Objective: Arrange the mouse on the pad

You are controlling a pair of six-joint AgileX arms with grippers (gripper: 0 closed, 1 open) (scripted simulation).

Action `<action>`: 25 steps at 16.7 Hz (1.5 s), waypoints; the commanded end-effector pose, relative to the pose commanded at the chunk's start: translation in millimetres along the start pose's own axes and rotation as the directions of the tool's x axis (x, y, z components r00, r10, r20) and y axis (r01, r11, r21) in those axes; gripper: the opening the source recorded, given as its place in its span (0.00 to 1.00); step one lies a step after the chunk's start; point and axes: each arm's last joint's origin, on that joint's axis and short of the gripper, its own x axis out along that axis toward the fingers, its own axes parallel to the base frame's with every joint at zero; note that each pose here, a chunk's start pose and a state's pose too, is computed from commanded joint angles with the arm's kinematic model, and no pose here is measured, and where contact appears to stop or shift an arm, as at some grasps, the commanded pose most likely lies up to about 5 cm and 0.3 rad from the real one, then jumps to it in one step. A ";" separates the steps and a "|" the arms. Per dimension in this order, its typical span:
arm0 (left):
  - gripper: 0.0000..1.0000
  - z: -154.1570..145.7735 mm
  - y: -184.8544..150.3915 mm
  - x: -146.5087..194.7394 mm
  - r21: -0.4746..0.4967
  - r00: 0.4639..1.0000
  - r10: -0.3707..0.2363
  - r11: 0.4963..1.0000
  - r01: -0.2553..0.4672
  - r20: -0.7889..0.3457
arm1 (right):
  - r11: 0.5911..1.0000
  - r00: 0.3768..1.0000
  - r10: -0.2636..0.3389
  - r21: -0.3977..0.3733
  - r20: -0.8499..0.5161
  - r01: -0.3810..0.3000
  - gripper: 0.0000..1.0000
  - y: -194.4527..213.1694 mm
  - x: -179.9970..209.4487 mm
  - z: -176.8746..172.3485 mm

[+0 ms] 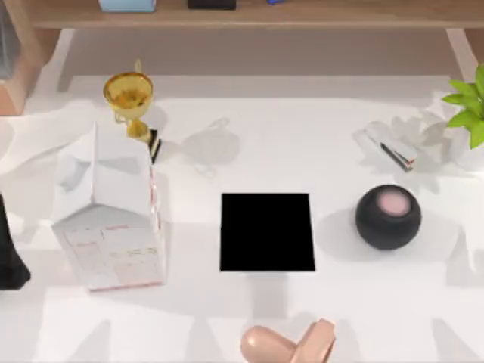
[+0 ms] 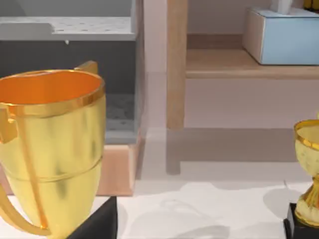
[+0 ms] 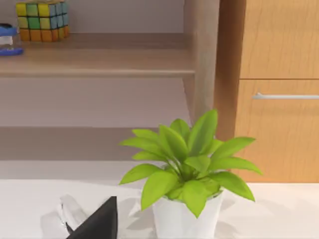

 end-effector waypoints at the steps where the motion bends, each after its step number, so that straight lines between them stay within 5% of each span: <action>1: 1.00 0.0 0.0 0.0 0.000 1.000 0.000 1.000 0.000 0.000 | 1.000 1.000 0.000 0.000 0.000 0.000 1.00 0.0 0.0 0.0; 6: 1.00 16.6 2.3 1.5 0.012 0.995 0.024 1.000 -0.023 -0.097 | 1.000 1.000 0.000 0.000 0.000 0.000 1.00 0.0 0.0 0.0; 11: 1.00 47.4 8.9 23.8 0.041 0.894 0.064 0.998 -0.051 -0.443 | 1.000 1.000 0.000 0.000 0.000 0.000 1.00 0.0 0.0 0.0; 13: 1.00 52.2 13.3 43.7 0.048 0.777 0.071 0.997 -0.053 -0.625 | 1.000 1.000 0.000 0.000 0.000 0.000 1.00 0.0 0.0 0.0; 17: 1.00 49.1 25.0 89.5 0.042 0.451 0.060 0.998 -0.049 -0.891 | 1.000 1.000 0.000 0.000 0.000 0.000 1.00 0.0 0.0 0.0; 21: 1.00 44.1 38.1 129.1 0.022 0.184 0.032 0.998 -0.053 -0.982 | 1.000 1.000 0.000 0.000 0.000 0.000 1.00 0.0 0.0 0.0; 25: 1.00 37.2 49.7 157.5 0.006 0.029 0.008 0.998 -0.067 -1.000 | 1.000 1.000 0.000 0.000 0.000 0.000 1.00 0.0 0.0 0.0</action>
